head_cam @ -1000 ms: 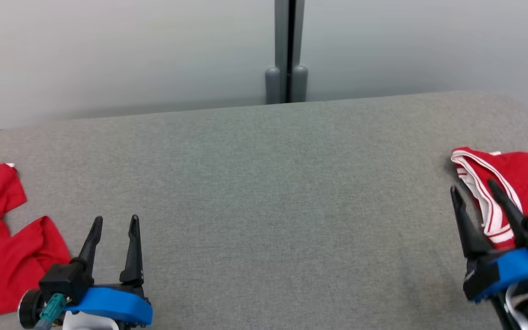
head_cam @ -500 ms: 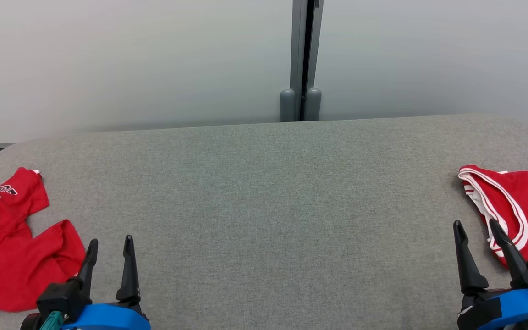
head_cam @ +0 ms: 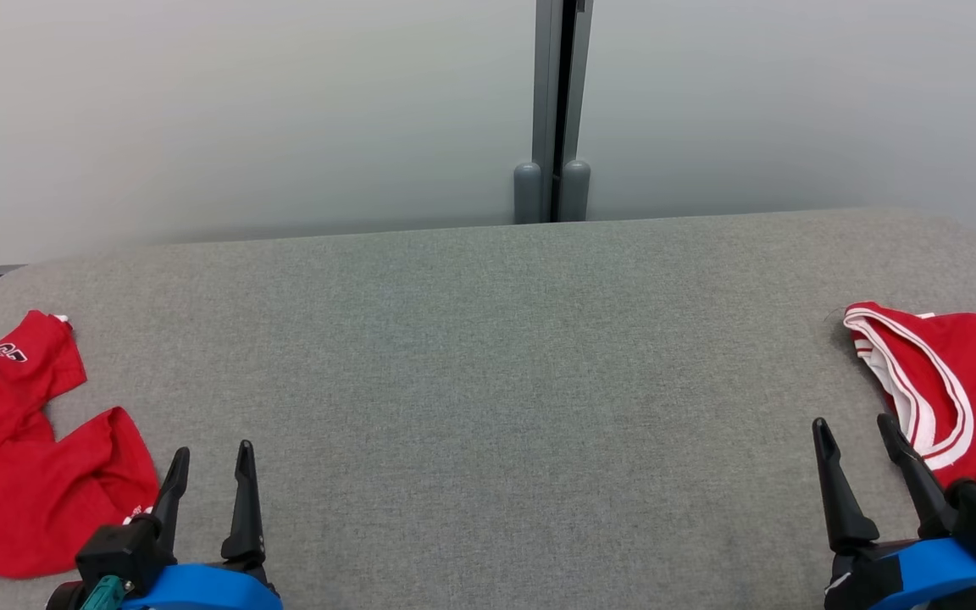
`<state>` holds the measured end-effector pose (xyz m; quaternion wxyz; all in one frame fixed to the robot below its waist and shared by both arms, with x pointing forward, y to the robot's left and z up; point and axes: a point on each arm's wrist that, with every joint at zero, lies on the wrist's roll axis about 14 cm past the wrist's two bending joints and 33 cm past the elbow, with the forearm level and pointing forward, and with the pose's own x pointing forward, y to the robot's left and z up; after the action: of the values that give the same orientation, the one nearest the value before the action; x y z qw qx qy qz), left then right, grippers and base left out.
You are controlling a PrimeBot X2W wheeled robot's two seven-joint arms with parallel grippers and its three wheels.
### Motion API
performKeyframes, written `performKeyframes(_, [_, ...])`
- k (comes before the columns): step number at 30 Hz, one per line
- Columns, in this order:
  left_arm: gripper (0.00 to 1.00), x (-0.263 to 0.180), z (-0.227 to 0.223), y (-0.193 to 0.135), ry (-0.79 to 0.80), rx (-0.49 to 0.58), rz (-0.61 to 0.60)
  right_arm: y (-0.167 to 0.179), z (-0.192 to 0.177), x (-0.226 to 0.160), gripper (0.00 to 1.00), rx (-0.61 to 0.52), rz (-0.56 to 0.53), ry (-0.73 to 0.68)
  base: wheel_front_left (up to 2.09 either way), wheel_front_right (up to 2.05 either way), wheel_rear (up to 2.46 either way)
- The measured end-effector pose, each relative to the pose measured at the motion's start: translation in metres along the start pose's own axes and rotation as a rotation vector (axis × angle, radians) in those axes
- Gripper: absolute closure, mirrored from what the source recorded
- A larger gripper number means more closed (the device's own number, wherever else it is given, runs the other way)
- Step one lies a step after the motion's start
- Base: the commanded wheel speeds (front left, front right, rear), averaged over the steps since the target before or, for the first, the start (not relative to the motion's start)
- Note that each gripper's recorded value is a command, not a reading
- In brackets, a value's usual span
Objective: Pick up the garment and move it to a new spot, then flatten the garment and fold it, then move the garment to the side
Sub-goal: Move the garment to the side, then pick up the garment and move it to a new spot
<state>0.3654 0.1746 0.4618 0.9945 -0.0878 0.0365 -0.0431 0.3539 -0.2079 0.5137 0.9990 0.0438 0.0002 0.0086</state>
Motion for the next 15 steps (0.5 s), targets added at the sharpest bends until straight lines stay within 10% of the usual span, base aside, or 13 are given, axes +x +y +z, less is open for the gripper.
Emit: performKeyframes(15, [0.0, -0.02, 0.015, 0.033, -0.05, 0.001, 0.101, 0.032, -0.019, 0.02, 0.0, 0.018, 0.101, 0.049, 0.0, 0.0, 0.0])
